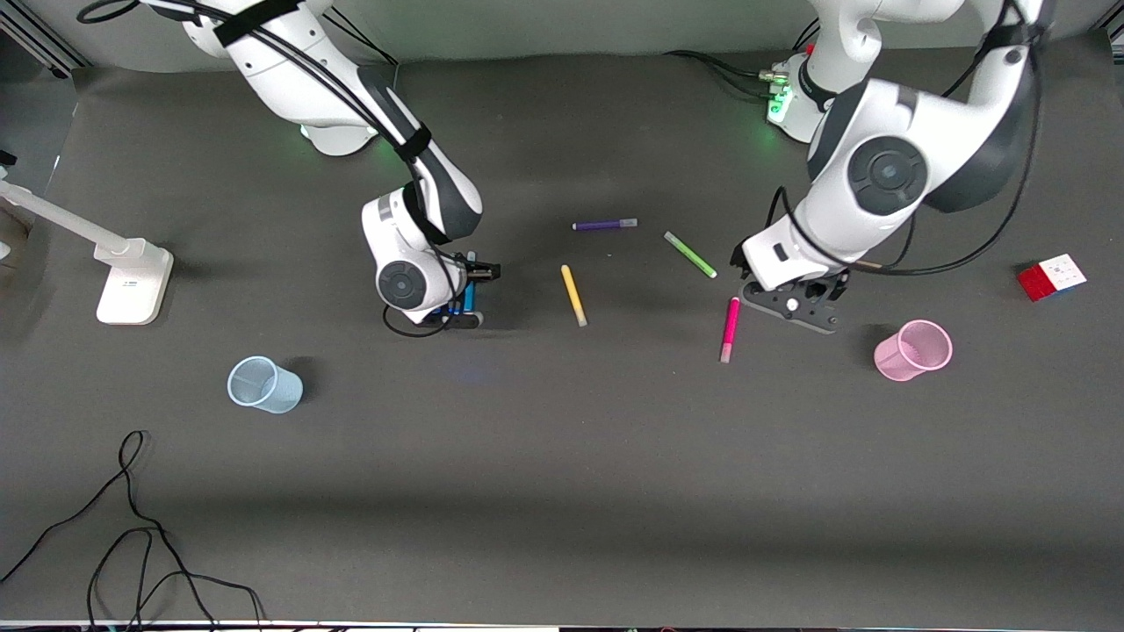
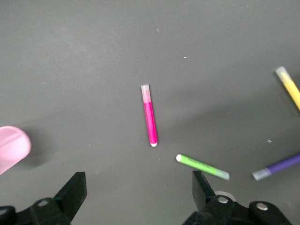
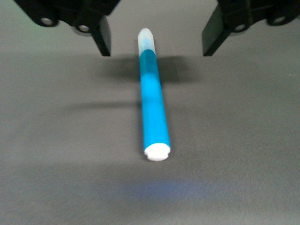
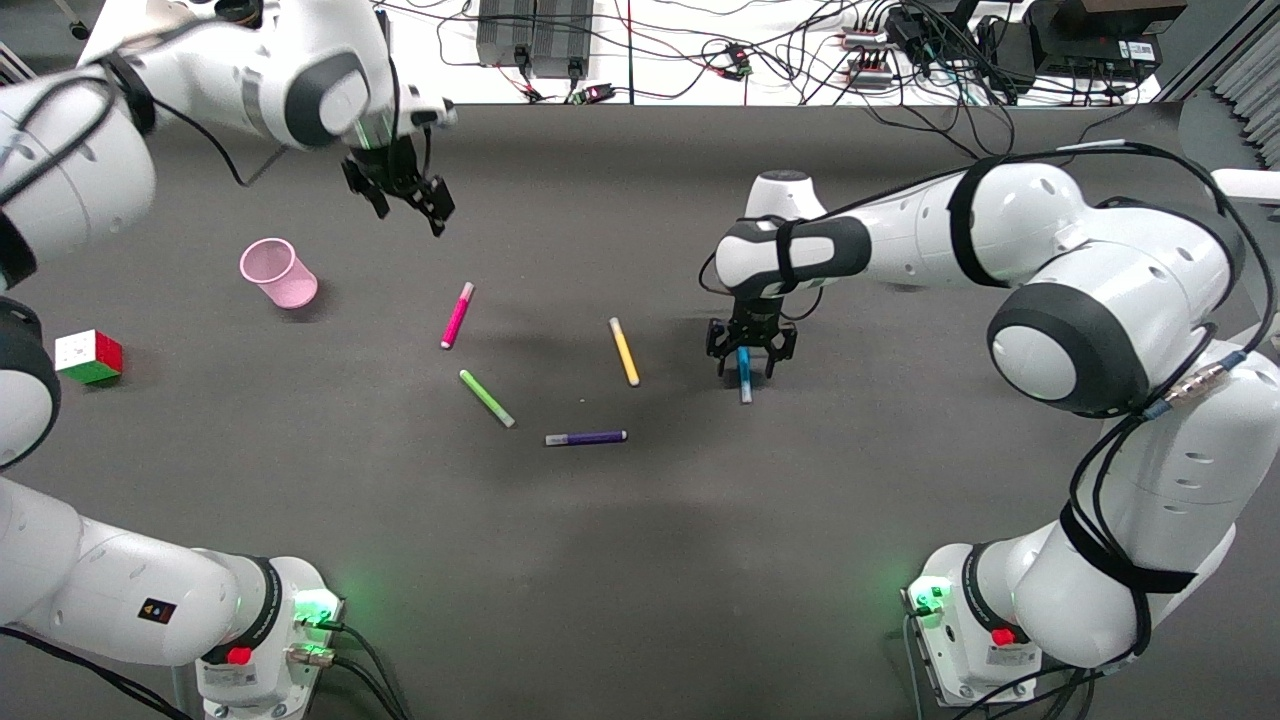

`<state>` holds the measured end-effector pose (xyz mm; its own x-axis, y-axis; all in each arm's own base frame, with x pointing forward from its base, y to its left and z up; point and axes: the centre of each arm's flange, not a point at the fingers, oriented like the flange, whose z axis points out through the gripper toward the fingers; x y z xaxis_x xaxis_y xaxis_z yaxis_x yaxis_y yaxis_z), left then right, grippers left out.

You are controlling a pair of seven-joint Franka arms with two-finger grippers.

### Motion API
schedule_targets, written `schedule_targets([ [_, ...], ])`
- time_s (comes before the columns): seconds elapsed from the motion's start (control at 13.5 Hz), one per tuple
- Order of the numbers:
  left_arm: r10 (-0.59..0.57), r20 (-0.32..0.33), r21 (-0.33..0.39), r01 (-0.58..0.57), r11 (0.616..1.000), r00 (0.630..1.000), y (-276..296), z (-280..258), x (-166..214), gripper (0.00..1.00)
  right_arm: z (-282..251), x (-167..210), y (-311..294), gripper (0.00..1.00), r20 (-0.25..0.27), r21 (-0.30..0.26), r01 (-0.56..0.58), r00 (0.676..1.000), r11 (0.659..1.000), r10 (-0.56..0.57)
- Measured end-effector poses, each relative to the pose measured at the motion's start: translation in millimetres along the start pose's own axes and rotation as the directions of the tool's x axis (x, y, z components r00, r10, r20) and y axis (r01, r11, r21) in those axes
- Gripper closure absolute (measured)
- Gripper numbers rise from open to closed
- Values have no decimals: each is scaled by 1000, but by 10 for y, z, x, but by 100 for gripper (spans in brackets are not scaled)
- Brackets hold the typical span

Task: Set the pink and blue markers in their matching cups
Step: 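Grasp the blue marker with the right gripper while the left gripper reaches the pink marker, then lift the blue marker toward the blue cup while the left gripper lifts pink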

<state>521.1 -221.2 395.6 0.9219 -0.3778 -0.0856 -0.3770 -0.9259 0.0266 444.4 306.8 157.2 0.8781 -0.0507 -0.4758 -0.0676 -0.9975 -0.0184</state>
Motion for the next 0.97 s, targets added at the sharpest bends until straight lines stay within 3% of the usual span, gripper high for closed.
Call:
schedule_targets([
  [0.15, 0, -24, -1, 0, 1000, 1000, -1, 439, -69, 0, 78, -39, -13, 38, -1, -6, 1, 1000, 1000, -1],
  [0.22, 0, -26, -1, 0, 1000, 1000, -5, 650, -106, 0, 105, -46, 1, 39, -1, -8, -1, 1000, 1000, 1],
  [0.37, -1, -16, -6, 1, 1000, 1000, -15, 1068, -130, 0, 117, -51, 27, 53, -5, -7, -6, 1000, 1000, 6],
  [0.45, -1, -16, -9, 1, 1000, 1000, -18, 1230, -109, 0, 119, -54, 26, 53, -7, -7, -5, 1000, 1000, 5],
  [0.52, -1, -18, -12, 1, 1000, 1000, -14, 1377, -81, 0, 112, -63, 21, 59, -8, -6, -4, 1000, 1000, 4],
  [0.67, 5, -9, -18, -5, 1000, 1000, 23, 1651, -50, 0, 103, -79, 17, 82, -8, -6, -4, 1000, 1000, 4],
  [0.97, 5, -3, -26, -5, 1000, 1000, 36, 2063, -28, 0, 14, -37, 84, 83, -20, 1, -19, 1000, 1000, 19],
])
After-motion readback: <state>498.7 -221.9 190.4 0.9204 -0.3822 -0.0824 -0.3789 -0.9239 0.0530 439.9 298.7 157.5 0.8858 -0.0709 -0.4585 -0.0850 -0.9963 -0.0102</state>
